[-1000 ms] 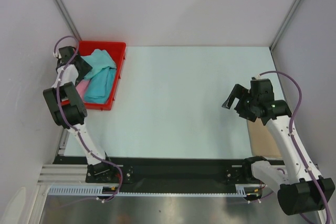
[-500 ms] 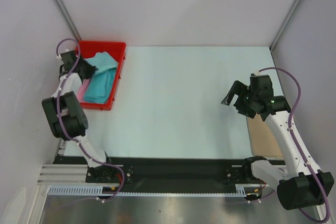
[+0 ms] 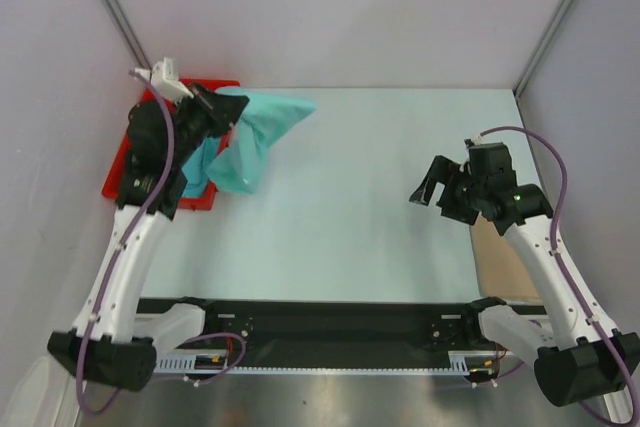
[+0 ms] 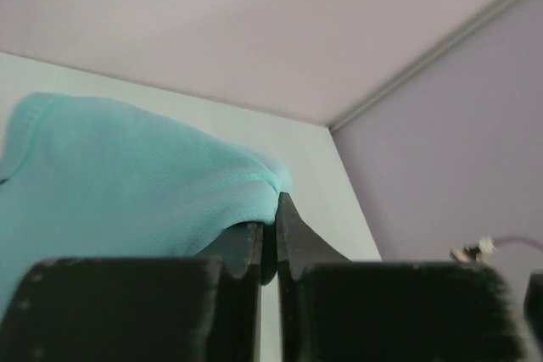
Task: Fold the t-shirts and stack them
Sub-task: Move the tshirt to the center of the board, then flatten the tshirt out
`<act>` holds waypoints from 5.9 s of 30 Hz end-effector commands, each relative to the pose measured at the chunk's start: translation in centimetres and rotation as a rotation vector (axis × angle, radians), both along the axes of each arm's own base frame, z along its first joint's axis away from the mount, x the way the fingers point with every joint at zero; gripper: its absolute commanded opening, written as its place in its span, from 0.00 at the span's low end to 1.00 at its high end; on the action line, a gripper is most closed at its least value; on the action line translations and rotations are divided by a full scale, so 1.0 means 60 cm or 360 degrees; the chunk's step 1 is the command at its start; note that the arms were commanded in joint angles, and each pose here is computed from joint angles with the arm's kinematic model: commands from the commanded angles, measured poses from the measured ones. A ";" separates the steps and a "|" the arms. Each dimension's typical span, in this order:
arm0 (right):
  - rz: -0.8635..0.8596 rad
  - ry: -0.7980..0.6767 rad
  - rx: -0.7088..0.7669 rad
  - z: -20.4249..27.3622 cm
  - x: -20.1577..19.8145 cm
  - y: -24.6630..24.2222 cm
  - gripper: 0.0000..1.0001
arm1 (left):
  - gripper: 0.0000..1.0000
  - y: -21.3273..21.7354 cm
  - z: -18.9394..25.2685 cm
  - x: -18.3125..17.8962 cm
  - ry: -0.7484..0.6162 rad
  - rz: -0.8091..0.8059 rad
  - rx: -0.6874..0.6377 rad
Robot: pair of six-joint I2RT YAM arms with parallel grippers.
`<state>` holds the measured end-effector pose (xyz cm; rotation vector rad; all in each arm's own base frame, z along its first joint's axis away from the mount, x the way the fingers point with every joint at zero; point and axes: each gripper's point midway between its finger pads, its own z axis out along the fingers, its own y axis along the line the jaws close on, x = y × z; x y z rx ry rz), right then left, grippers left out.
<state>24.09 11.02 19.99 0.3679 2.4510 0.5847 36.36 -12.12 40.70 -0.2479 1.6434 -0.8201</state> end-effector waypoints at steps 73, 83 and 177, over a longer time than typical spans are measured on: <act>0.0474 -0.1446 0.0091 0.432 0.214 0.357 0.00 | 0.00 -0.022 0.022 -0.101 0.0010 -0.0270 0.0064; 0.0222 -0.1935 0.0067 0.642 0.186 0.294 0.00 | 0.00 -0.037 0.288 -0.128 -0.0574 -0.0365 -0.0047; -0.0639 0.0660 0.0284 -0.326 -0.109 0.029 0.21 | 0.55 -0.007 -0.426 -0.279 0.1197 -0.0093 0.0495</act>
